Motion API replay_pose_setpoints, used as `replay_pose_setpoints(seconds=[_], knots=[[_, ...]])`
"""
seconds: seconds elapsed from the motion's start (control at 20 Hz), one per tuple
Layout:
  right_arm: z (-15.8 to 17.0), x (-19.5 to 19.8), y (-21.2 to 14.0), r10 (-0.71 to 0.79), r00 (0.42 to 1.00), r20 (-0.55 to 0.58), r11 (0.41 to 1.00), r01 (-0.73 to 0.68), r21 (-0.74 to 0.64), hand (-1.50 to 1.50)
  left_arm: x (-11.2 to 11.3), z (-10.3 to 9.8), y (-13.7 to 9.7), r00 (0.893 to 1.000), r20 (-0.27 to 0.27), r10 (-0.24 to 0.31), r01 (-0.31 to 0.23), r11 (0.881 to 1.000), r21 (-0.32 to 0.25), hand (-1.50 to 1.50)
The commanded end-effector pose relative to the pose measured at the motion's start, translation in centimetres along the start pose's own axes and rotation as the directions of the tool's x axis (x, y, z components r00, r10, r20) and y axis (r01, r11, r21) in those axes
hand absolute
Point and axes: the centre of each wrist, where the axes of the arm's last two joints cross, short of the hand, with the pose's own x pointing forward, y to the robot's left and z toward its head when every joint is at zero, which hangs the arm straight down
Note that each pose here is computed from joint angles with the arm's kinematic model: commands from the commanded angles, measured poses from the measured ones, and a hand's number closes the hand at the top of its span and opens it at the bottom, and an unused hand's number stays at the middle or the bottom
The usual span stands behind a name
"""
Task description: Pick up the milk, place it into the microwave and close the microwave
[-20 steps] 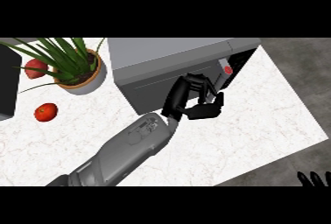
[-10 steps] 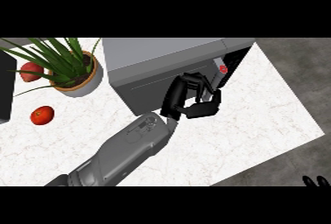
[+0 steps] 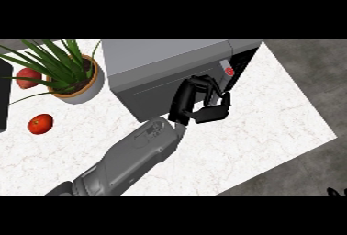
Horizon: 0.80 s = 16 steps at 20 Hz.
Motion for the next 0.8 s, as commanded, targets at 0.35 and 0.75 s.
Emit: replay_pose_setpoints(seconds=[0.35,0.75], knots=[[0.3,0.6,0.4,-0.079,0.997,-0.002,0.997,0.079,0.011,-1.5,0.6,-1.9,0.3,1.0,0.022,-0.005,0.004,1.0,0.005,1.5],[0.1,1.7,0.1,-0.068,0.998,-0.018,0.997,0.068,0.032,-1.5,0.6,-2.3,0.5,1.0,0.019,0.004,-0.004,1.0,0.025,1.5]])
